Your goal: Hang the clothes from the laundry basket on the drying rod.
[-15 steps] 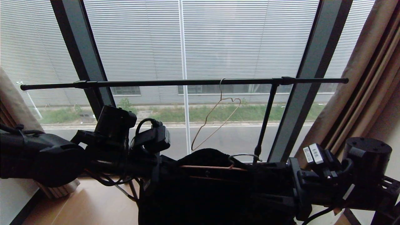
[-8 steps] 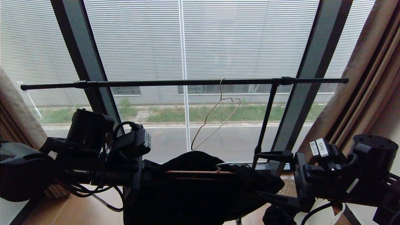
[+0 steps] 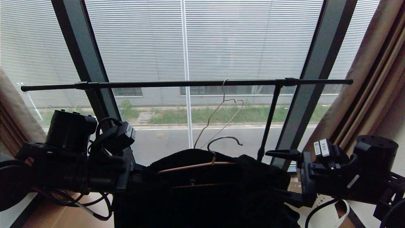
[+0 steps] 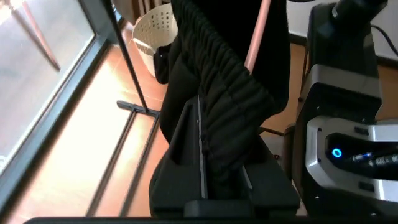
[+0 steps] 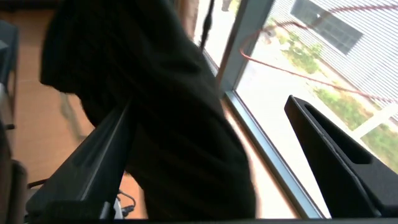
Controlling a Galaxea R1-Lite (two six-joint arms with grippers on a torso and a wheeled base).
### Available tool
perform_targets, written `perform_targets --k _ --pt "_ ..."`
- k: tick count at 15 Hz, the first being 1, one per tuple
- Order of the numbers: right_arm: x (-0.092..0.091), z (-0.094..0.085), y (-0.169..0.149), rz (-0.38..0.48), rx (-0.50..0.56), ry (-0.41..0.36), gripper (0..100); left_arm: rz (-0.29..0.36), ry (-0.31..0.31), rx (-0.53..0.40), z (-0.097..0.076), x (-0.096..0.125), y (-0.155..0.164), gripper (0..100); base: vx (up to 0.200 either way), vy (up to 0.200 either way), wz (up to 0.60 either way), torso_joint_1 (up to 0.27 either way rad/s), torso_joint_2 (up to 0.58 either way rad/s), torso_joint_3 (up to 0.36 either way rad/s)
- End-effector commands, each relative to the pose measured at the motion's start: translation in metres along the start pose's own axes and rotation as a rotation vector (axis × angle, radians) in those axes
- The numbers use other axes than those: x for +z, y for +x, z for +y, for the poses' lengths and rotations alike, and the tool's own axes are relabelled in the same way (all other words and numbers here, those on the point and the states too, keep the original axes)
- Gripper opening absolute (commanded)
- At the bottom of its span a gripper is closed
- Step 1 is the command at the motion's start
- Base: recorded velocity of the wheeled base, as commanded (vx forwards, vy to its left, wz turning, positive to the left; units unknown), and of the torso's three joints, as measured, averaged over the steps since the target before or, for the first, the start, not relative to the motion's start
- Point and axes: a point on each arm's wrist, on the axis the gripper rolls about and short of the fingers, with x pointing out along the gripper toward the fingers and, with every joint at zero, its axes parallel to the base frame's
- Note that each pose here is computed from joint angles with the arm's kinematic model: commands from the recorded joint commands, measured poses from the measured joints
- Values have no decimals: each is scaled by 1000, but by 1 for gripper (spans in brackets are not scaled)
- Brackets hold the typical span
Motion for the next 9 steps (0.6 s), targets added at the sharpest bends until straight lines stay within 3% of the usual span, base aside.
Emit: perform_targets --k 1,9 --pt "-3 -4 -1 6 -13 10 100 2 -37 11 1 -5 -4 0 0 0 0 0 0 0" --pt "-48 -31 14 86 -28 93 100 -21 -69 -8 3 -7 -8 0 0 0 0 0 0 0"
